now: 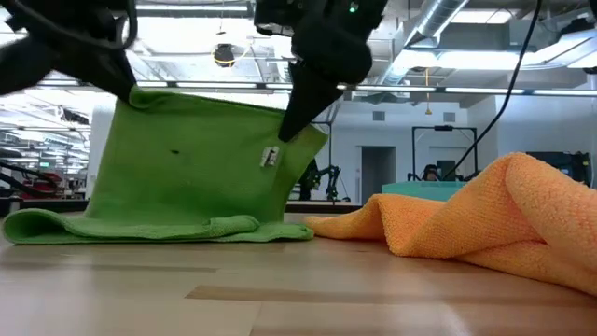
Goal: Roll microfiber towels into tight, uniform cylinder then place into a basket
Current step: Fold the green microfiber towel
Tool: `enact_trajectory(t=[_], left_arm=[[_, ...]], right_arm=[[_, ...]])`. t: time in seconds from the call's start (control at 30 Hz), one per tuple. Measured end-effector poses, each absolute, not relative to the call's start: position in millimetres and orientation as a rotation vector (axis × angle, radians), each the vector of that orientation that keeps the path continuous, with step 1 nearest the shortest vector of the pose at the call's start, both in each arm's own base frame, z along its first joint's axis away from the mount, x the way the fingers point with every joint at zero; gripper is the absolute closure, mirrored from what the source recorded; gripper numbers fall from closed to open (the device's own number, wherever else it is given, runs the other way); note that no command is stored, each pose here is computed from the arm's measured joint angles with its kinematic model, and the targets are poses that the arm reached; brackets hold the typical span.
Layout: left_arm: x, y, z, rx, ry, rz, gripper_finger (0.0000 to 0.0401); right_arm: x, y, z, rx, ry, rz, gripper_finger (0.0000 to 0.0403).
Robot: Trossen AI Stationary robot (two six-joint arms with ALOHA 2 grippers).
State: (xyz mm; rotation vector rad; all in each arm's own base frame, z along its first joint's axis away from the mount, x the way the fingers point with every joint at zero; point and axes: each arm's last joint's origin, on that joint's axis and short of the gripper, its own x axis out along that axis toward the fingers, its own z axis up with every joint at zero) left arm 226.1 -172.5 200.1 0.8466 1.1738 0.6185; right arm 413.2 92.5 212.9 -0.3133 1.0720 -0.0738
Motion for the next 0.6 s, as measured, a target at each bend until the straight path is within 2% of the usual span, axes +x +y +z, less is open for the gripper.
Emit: enact_trajectory(t=[0.33,0.6], left_arm=[[217.0,-154.4,190.3,0.912,1.179,0.697,0.0401],[210.3,-147.5,195.7,0.770,1.200,0.720,0.0401]], right_arm=[[423.2,64.6,215.5,-0.411,1.032,-0.129,0.0391],[426.6,62.7,215.4,-0.396,1.013,-0.063,0.0391]])
